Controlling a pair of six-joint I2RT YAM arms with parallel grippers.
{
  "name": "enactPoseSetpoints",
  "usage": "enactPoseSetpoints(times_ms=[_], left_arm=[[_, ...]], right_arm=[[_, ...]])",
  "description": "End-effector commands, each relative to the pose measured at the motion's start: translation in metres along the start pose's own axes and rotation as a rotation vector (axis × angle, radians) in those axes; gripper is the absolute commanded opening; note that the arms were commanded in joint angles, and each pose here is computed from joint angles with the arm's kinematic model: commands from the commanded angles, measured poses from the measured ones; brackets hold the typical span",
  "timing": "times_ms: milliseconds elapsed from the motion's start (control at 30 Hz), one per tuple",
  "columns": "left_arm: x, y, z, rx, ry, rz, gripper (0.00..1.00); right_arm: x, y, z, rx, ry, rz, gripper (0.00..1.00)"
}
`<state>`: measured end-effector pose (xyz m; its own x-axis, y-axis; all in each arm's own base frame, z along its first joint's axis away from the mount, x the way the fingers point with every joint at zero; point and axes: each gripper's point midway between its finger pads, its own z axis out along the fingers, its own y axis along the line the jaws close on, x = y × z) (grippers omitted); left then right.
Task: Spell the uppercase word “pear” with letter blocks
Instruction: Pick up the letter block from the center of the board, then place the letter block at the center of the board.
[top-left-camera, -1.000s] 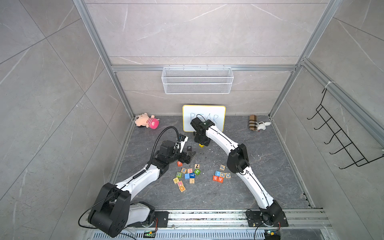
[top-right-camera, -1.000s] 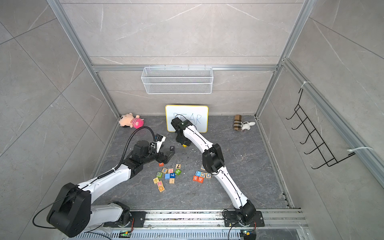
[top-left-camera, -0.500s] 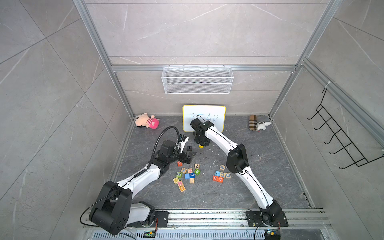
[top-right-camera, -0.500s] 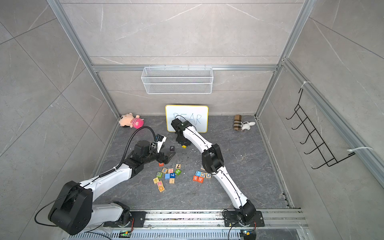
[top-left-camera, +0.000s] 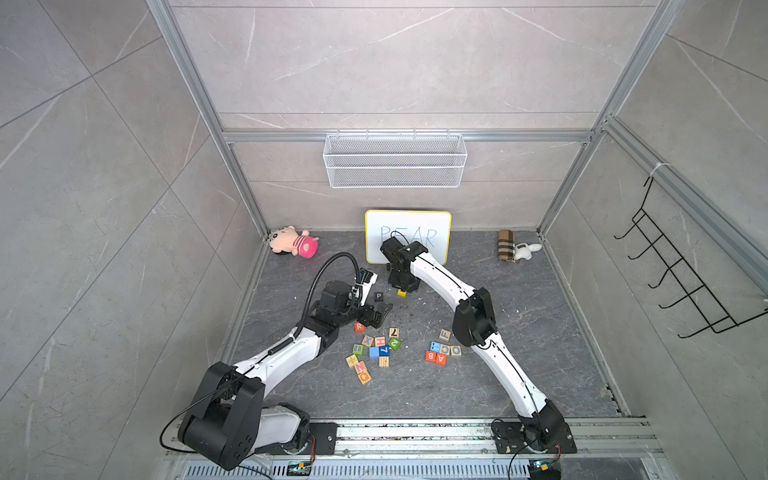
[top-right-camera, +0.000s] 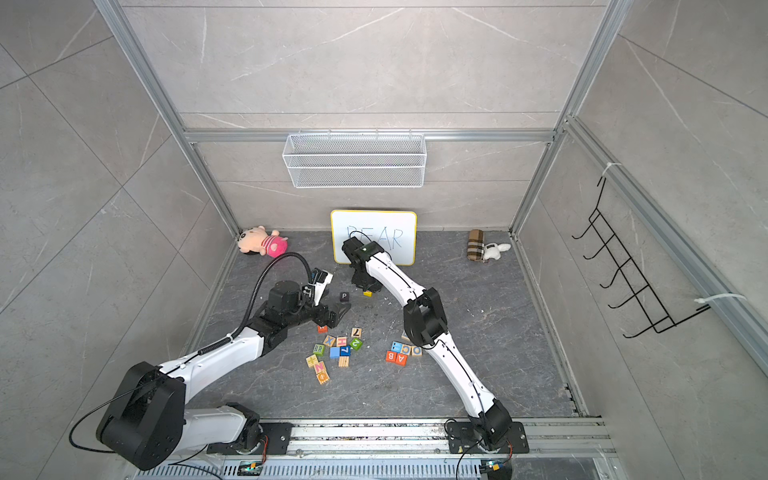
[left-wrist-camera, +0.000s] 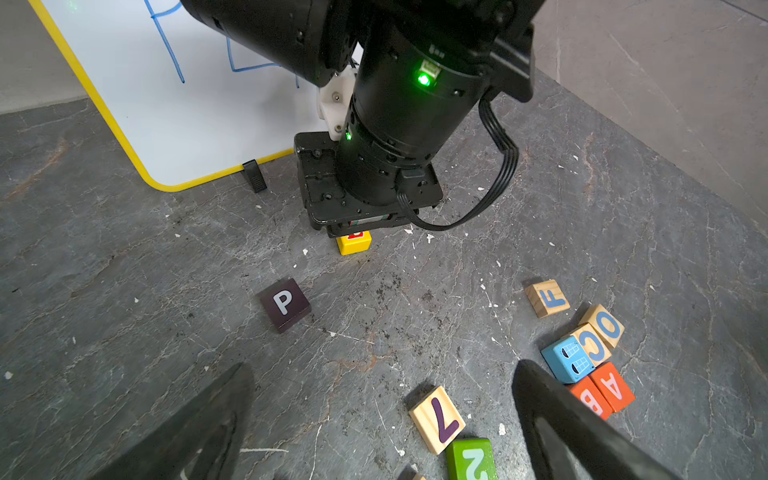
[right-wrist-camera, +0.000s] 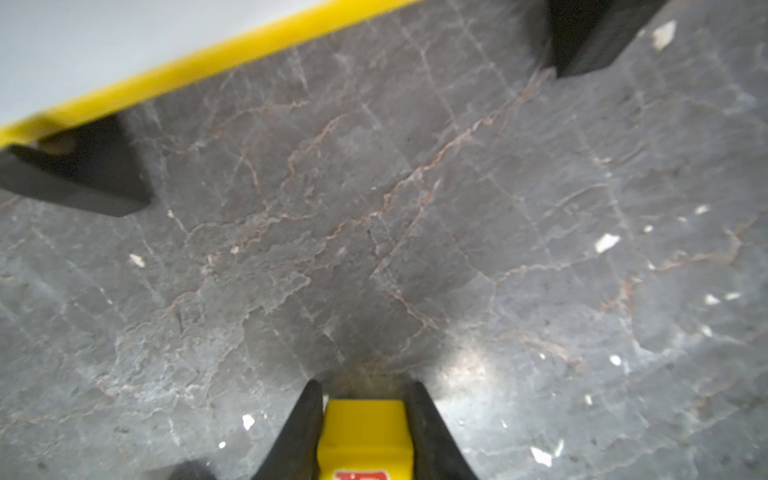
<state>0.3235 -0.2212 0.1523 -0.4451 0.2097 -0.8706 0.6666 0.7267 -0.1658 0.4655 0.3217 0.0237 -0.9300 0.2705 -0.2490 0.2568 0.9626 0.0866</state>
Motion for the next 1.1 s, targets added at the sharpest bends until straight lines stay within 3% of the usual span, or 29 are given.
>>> enactPoseSetpoints(times_ms=[0, 433, 767, 1067], left_arm=[[-0.015, -0.002, -0.002, 0.009, -0.051, 0.018, 1.00], [-0.014, -0.003, -0.006, 0.004, -0.045, 0.024, 1.00], [-0.013, -0.003, -0.016, -0.013, -0.058, 0.042, 1.00], [-0.010, -0.004, -0.015, -0.006, -0.049, 0.037, 1.00]], right_arm=[[0.009, 0.010, -0.019, -0.021, 0.001, -0.059, 0.30], [0.029, 0.019, -0.024, -0.022, 0.025, -0.172, 0.30], [0.023, 0.024, -0.033, -0.051, 0.007, -0.327, 0.30], [0.019, 0.018, -0.025, -0.029, 0.007, -0.377, 0.30]])
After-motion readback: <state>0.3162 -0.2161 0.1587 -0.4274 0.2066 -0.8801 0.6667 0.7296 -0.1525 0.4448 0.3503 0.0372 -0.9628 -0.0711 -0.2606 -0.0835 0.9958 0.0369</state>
